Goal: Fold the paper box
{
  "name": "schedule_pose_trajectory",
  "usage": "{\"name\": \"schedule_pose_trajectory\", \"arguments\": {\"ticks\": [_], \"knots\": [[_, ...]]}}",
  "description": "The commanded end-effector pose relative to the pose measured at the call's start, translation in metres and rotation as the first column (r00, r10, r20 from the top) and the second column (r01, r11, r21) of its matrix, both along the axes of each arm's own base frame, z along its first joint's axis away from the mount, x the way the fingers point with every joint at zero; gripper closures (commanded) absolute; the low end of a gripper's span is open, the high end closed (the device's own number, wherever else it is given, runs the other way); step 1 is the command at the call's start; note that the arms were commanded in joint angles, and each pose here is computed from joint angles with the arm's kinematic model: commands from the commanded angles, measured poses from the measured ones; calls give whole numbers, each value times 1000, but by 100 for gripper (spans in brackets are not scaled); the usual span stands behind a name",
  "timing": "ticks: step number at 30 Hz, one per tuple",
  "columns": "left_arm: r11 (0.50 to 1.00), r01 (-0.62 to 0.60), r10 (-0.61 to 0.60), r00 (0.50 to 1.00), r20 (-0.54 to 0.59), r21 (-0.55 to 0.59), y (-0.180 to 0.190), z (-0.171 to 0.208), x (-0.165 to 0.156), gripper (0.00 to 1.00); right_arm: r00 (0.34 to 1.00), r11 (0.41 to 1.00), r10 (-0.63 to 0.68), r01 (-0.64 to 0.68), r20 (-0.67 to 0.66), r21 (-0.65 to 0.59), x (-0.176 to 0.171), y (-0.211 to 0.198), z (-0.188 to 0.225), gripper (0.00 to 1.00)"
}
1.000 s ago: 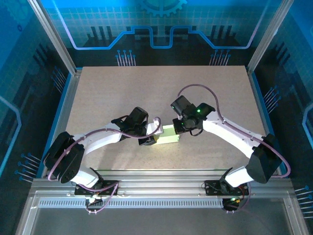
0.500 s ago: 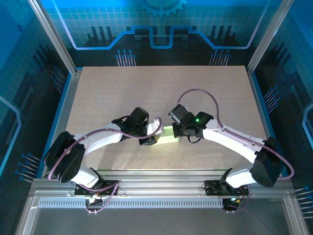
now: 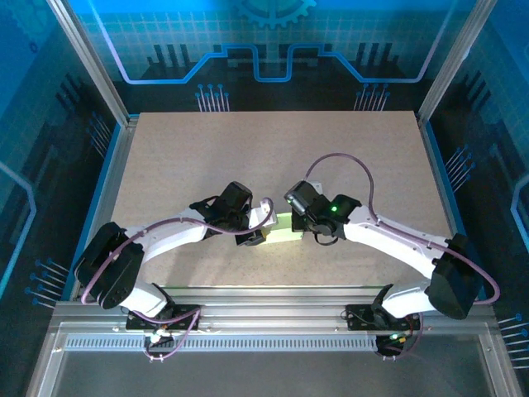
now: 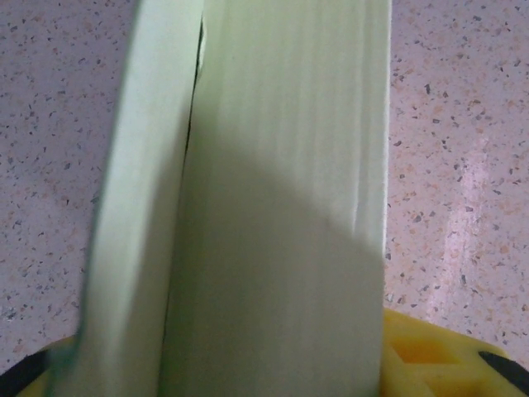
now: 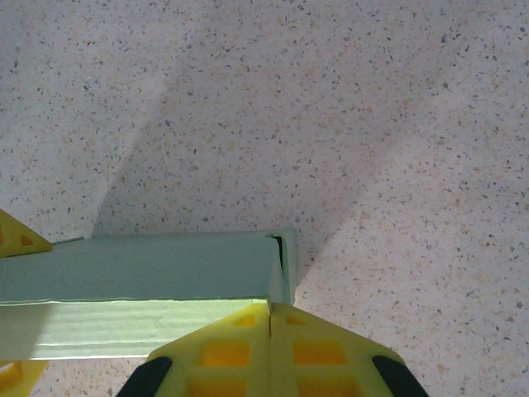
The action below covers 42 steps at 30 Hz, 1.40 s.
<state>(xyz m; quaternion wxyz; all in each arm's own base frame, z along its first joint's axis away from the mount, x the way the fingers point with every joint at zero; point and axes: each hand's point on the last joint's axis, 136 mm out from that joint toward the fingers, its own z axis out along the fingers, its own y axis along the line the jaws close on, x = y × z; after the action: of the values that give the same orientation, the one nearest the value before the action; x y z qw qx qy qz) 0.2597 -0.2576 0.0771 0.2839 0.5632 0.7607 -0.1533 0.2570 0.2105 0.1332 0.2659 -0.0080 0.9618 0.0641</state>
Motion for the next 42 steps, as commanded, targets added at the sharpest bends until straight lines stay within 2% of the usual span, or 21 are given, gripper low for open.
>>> {"name": "schedule_pose_trajectory", "arguments": {"ticks": [1,3,6,14,23,35,39,42], "knots": [[1000,3,-2,1000,-19,27,3,-12,-8,52,994,999,25,-28,-106,-35,-29,0,-36,100],[1000,3,-2,1000,-17,23,1,-11,-8,46,997,998,39,-43,-69,-55,-29,0,-39,100],[1000,21,-20,1000,-13,19,0,-11,-11,43,998,996,47,-51,-51,-77,-30,-2,-45,100],[1000,6,-6,999,36,-5,1,2,-7,35,998,996,61,-58,33,-70,-23,1,-15,100],[1000,2,-2,999,51,-2,2,4,-6,37,997,993,79,-79,-11,-85,-20,2,3,100],[1000,4,-4,998,55,7,5,0,-7,36,991,989,66,-80,-114,-124,-22,-6,-15,100],[1000,3,-2,997,71,-4,4,6,-6,27,992,989,60,-75,-115,-129,-22,-9,-14,100],[1000,-6,8,996,88,-23,4,14,-5,10,993,989,53,-67,-104,-132,-20,-10,-10,100]]}}
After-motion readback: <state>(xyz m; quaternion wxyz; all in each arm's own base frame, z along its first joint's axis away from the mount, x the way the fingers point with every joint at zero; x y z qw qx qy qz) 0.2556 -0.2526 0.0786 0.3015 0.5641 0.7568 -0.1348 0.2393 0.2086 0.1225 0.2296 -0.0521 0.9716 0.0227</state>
